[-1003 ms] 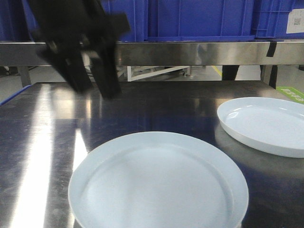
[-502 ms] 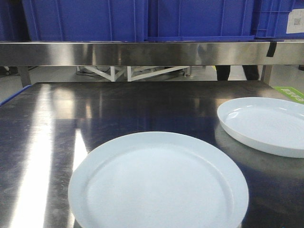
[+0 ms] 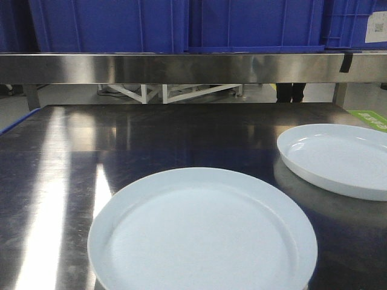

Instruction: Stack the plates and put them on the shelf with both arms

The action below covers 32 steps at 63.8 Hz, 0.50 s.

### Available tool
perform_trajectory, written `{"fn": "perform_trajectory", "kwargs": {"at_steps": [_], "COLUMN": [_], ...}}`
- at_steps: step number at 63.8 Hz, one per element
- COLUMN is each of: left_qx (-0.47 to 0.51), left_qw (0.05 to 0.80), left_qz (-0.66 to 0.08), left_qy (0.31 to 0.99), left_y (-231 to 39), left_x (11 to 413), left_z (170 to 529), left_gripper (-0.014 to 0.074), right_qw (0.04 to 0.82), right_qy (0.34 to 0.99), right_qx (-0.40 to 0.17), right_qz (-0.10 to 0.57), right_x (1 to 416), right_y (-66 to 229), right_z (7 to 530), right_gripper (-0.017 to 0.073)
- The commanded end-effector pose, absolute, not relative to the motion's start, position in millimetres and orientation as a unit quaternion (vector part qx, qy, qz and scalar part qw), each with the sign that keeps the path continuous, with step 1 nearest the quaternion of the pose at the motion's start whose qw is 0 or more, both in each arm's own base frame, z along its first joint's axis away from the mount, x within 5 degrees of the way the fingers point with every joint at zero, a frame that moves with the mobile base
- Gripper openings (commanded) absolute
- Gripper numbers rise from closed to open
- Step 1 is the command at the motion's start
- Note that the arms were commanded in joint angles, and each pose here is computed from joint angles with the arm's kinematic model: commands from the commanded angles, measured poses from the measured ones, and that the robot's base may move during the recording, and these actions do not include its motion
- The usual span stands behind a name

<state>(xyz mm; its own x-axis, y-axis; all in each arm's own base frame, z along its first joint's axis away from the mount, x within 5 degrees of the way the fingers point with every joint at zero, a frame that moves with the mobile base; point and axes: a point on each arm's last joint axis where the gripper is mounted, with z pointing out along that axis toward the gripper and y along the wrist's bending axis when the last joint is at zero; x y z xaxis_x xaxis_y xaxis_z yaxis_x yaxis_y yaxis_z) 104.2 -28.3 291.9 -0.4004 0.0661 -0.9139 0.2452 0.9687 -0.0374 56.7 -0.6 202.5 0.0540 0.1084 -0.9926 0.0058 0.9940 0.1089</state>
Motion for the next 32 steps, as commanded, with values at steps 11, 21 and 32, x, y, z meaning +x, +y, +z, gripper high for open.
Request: {"fn": "perform_trajectory", "kwargs": {"at_steps": [11, 21, 32], "left_qx": [0.064, 0.063, 0.063], "left_qw": [0.603, 0.613, 0.614], "left_qz": [-0.114, -0.116, -0.117], "left_qy": [0.787, 0.779, 0.778], "left_y": [-27.4, -27.4, -27.5], "left_x": [100.0, 100.5, 100.5], "left_z": [297.7, 300.0, 300.2], "left_gripper": [0.0085, 0.0085, 0.0084], "right_qw": [0.758, 0.730, 0.669], "right_qy": [0.650, 0.683, 0.743], "right_qx": [0.037, 0.012, -0.004], "right_qz": [0.035, 0.024, 0.009], "right_x": [46.7, 41.5, 71.4], "right_y": [0.0, 2.5, 2.0], "right_z": [244.4, 308.3, 378.6], "right_gripper": [0.0057, 0.0057, 0.0057]}}
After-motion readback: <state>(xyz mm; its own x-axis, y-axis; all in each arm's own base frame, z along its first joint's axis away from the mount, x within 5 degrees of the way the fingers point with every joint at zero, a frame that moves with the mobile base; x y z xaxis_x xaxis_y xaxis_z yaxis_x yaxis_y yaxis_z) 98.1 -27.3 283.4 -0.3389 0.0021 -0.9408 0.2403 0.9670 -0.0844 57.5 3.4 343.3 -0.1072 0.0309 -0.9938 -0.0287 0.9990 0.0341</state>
